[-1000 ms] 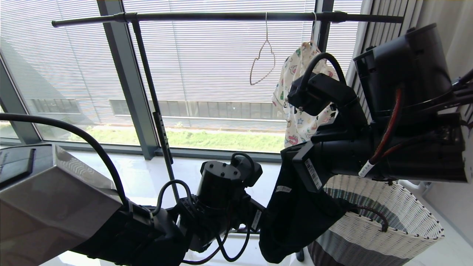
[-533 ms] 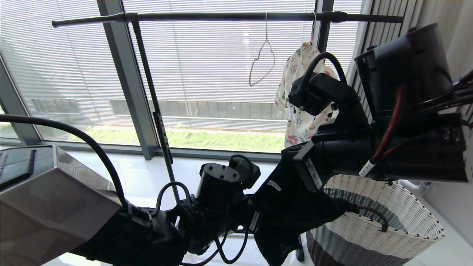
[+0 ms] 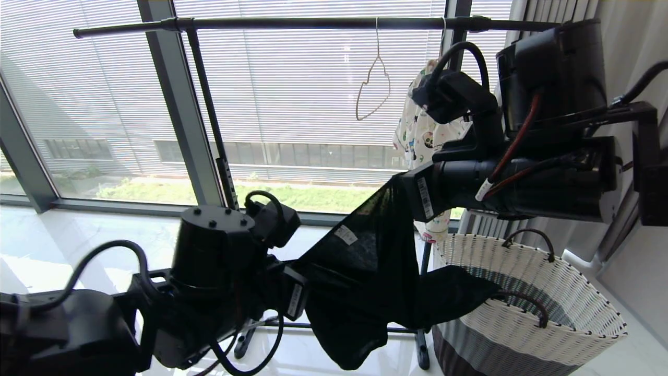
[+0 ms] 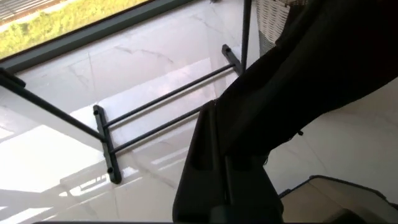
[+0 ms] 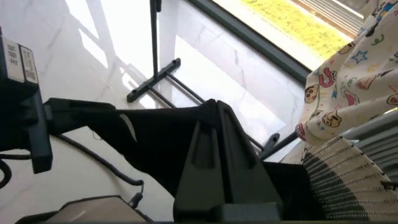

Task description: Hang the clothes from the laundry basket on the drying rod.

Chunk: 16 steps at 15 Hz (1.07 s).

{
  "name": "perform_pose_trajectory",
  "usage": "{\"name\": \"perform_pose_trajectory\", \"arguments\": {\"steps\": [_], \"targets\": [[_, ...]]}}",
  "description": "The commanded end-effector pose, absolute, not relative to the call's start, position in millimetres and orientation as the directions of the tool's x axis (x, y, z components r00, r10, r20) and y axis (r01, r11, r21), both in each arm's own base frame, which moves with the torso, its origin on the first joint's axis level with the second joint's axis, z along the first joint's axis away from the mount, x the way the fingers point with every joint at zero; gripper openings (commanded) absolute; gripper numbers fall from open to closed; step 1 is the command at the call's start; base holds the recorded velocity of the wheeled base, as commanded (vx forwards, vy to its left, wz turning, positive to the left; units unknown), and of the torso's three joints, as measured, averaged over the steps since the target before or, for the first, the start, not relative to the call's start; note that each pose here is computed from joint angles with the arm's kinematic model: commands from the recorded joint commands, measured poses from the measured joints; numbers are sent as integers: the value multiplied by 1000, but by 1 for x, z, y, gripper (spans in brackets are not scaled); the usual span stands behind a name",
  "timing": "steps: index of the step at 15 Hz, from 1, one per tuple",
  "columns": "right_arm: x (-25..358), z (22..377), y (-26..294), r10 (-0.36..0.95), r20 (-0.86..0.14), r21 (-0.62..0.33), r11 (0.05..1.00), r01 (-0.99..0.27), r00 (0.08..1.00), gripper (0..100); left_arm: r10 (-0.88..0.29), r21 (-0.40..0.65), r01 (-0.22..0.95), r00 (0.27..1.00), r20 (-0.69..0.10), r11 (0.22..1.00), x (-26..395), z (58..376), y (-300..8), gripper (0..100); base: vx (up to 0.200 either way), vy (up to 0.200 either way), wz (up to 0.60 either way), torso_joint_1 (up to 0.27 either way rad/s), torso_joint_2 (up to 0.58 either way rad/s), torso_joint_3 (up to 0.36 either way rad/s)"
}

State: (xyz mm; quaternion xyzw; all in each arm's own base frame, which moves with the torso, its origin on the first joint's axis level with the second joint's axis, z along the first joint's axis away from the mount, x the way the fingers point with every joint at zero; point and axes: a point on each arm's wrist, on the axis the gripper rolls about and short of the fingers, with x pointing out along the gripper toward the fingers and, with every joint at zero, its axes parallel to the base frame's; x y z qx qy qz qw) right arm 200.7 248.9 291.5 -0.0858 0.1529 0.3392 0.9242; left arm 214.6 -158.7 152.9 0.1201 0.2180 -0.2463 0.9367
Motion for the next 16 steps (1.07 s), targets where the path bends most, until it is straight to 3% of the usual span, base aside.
{"name": "perform_pose_trajectory", "arguments": {"steps": [1,4,8,10,12,16], "targets": [[210,293,266,614,-317,-54,750,-660,723,0,-384,100,429,873,-301,898,198,242,-123,0,0,0,0,0,0,0],[203,310,255,608,-294,-53,760,-648,738,0,-466,123,512,841,-274,850,183,290,-138,0,0,0,0,0,0,0],[181,322,209,533,-302,-77,813,-578,790,0,-581,172,647,751,-314,743,152,288,-177,0,0,0,0,0,0,0],[168,322,186,514,-318,-100,818,-567,797,0,-556,209,633,764,-327,746,150,284,-187,0,0,0,0,0,0,0],[154,328,161,493,-330,-111,826,-552,805,0,-503,329,607,790,-350,724,157,276,-194,0,0,0,0,0,0,0],[156,337,152,473,-306,-145,834,-532,826,0,-516,329,594,803,-299,734,161,292,-200,0,0,0,0,0,0,0]]}}
